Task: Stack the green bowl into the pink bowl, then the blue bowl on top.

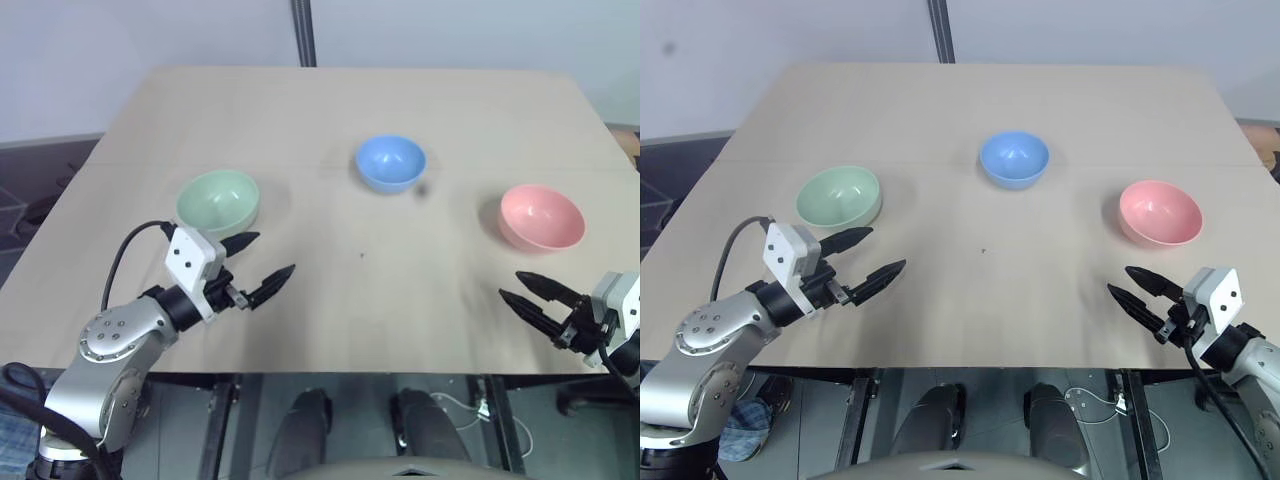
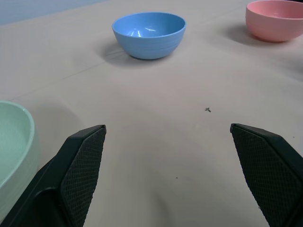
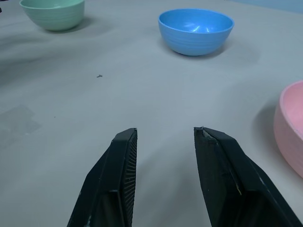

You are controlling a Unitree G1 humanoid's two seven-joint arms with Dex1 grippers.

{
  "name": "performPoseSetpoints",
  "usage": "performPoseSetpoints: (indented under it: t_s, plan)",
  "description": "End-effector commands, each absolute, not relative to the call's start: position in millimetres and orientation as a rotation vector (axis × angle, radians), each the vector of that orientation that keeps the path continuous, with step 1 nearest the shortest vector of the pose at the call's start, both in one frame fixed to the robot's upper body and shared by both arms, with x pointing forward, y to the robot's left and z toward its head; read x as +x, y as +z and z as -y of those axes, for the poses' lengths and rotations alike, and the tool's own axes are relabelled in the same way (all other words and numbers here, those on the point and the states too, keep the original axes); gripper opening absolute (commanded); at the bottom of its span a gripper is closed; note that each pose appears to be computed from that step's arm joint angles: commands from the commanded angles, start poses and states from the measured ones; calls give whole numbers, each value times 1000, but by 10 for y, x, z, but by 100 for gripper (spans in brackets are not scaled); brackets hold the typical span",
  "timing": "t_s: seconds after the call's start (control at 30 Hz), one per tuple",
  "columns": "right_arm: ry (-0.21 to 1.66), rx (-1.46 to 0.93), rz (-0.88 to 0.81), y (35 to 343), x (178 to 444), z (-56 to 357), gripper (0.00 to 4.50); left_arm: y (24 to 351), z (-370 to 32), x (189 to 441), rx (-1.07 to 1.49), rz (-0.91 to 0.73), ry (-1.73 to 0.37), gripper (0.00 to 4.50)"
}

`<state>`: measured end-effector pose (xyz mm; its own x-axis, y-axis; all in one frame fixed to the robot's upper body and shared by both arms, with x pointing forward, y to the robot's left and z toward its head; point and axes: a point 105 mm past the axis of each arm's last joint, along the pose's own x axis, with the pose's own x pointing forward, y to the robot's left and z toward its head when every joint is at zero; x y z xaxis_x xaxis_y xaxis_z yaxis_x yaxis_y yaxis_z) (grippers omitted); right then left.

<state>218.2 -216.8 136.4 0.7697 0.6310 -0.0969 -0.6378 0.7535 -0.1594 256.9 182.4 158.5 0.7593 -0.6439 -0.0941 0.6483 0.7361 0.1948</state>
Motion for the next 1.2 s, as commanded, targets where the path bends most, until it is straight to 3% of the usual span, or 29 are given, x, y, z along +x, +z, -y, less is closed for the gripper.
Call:
performPoseSetpoints:
  t_s: [0.03, 1.2]
  plan:
    - [690, -205, 1, 1437, 2162, 2173, 198, 1697, -1822, 2553, 251, 31, -714, 445]
    - [648, -170, -65, 1360, 2136, 2259, 202, 1711, -1766, 2586, 141, -17, -790, 448]
